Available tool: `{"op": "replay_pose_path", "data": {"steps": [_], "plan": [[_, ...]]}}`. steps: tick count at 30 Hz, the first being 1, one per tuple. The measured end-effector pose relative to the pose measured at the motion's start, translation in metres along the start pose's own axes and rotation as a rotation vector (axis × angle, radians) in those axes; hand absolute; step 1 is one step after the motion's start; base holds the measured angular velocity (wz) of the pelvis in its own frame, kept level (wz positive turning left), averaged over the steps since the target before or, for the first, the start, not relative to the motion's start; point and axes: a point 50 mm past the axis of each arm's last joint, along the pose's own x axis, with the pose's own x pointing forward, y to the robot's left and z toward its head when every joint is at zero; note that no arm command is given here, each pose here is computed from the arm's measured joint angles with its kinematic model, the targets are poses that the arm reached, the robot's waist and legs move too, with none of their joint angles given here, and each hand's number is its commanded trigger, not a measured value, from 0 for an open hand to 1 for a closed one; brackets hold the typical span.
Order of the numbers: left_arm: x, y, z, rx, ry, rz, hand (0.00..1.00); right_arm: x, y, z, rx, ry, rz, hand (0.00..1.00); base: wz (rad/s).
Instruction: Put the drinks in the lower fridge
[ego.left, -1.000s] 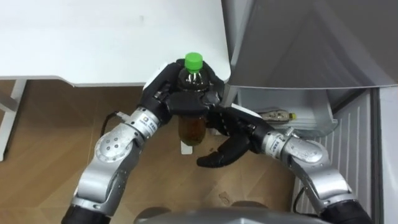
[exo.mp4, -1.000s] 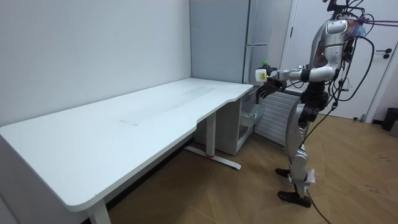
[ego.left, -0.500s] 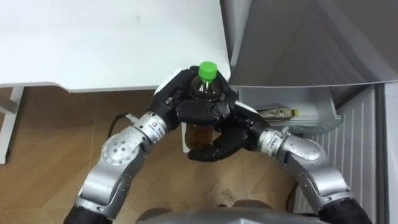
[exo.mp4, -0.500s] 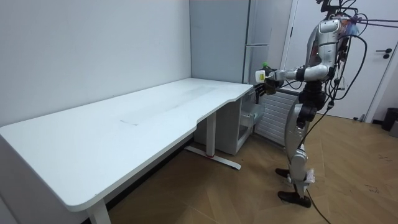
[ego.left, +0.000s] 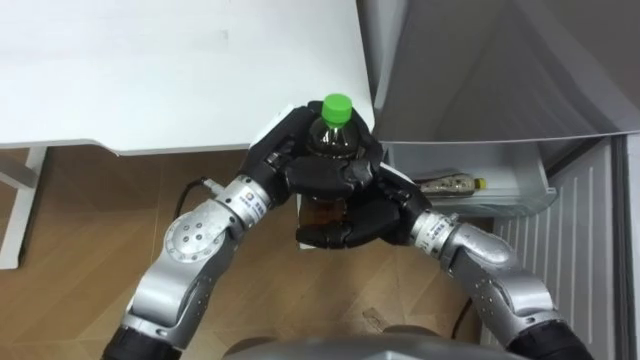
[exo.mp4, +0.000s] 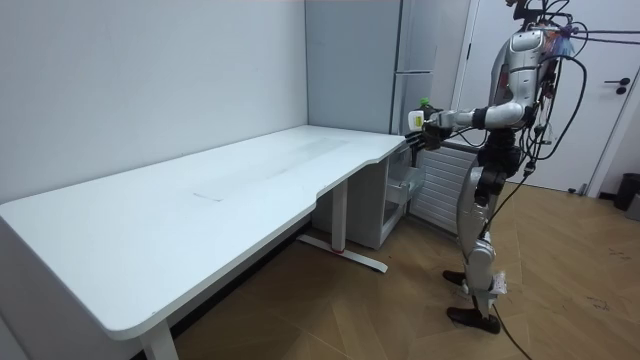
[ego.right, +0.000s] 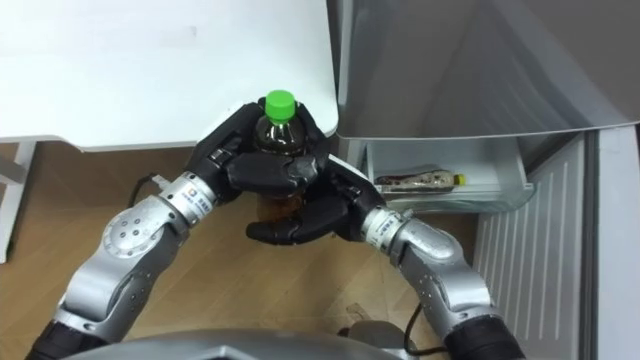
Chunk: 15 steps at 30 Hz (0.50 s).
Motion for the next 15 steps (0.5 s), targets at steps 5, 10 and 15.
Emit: {"op": "replay_pose_path", "data": {"steps": [5, 10, 15], "plan": [[0.001, -0.003, -0.002, -0.001, 0.014, -0.017, 1.00, -0.001, -0.002, -0.008, 0.062, 0.003, -0.025, 1.00, 0.00], [0.001, -0.006, -0.004, -0.008, 0.031, -0.030, 1.00, -0.002, -0.003, -0.012, 0.062, 0.025, -0.032, 1.00, 0.00], [0.002, -0.007, -0.005, -0.035, 0.033, -0.028, 1.00, -0.002, -0.003, -0.013, 0.037, 0.021, -0.034, 1.00, 0.00]]}}
